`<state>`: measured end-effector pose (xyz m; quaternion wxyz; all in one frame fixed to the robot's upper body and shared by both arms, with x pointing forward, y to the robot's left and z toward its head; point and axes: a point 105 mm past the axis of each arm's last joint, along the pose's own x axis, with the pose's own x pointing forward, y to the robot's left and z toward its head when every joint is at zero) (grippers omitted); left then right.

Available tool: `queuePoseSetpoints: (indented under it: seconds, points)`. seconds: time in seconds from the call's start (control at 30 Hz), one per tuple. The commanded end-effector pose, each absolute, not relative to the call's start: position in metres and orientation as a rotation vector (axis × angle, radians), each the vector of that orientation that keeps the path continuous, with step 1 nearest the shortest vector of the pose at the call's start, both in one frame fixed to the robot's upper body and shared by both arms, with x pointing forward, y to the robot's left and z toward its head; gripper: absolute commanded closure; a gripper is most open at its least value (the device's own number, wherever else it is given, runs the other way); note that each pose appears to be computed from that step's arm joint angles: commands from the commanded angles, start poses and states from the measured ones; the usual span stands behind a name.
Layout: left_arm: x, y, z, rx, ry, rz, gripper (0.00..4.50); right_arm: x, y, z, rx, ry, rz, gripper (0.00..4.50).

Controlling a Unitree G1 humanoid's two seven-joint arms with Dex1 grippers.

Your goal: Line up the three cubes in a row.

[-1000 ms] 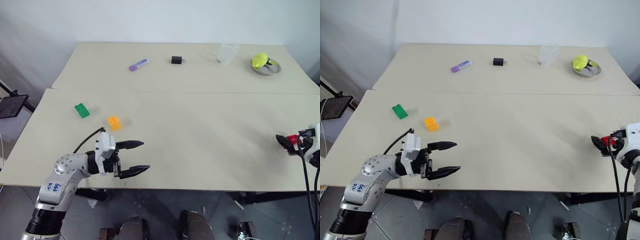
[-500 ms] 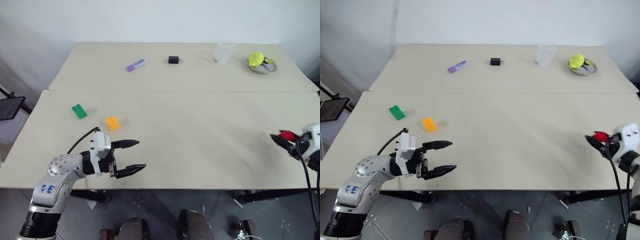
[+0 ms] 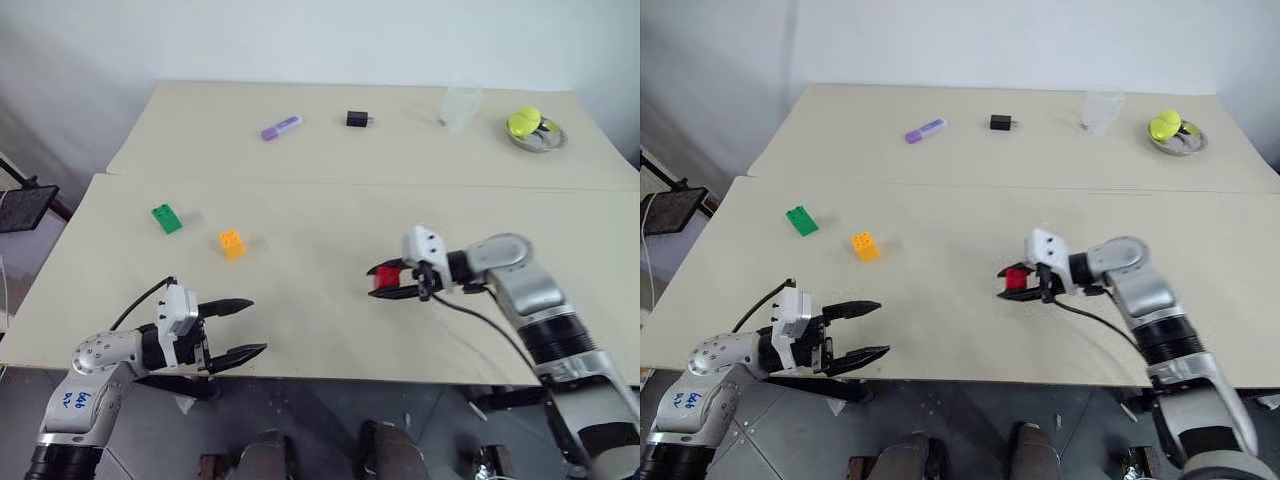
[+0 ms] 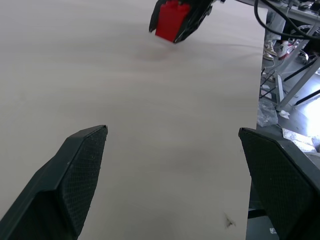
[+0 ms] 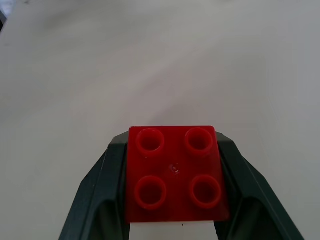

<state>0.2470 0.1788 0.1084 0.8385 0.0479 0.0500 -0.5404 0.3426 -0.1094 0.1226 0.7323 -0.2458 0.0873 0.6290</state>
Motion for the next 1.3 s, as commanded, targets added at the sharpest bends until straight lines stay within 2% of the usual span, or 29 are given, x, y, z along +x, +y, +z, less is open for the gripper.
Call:
queuePoseSetpoints:
  seconds: [0.03, 0.2, 0.37, 0.5, 0.6, 0.67, 0.83, 0.97, 1.1, 1.23, 1.3]
  points:
    - [0.243, 0.180, 0.116, 0.143, 0.073, -1.139, 0.00, 0.352, -0.105, 0.131, -0.554, 0.125, 1.356, 2.96]
    - [0.243, 0.179, 0.124, 0.085, 0.043, -1.127, 0.00, 0.355, -0.105, 0.131, -0.534, 0.150, 1.354, 2.96]
    - [0.252, 0.187, 0.130, 0.101, 0.007, -1.046, 0.00, 0.350, -0.102, 0.149, -0.536, 0.059, 1.409, 1.28]
    - [0.257, 0.215, 0.129, 0.100, -0.020, -0.869, 0.00, 0.345, -0.112, 0.188, -0.500, -0.171, 1.380, 0.02]
    - [0.255, 0.244, 0.127, 0.065, -0.047, -0.688, 0.00, 0.327, -0.120, 0.208, -0.406, -0.328, 1.395, 0.02]
    - [0.247, 0.279, 0.123, 0.058, -0.084, -0.475, 0.00, 0.309, -0.129, 0.214, -0.300, -0.407, 1.398, 0.02]
    - [0.220, 0.333, 0.112, -0.040, -0.124, -0.103, 0.00, 0.301, -0.150, 0.201, -0.183, -0.483, 1.186, 0.02]
    - [0.193, 0.370, 0.100, -0.088, -0.154, 0.179, 0.00, 0.284, -0.170, 0.163, -0.128, -0.387, 1.139, 0.02]
    - [0.215, 0.345, 0.112, -0.091, -0.200, 0.093, 0.00, 0.277, -0.168, 0.163, -0.167, -0.411, 1.122, 0.02]
    - [0.265, 0.339, 0.129, -0.125, -0.225, 0.151, 0.00, 0.282, -0.164, 0.171, -0.152, -0.428, 1.108, 0.02]
    - [0.303, 0.323, 0.144, -0.183, -0.228, 0.195, 0.00, 0.281, -0.160, 0.169, -0.162, -0.414, 1.139, 0.02]
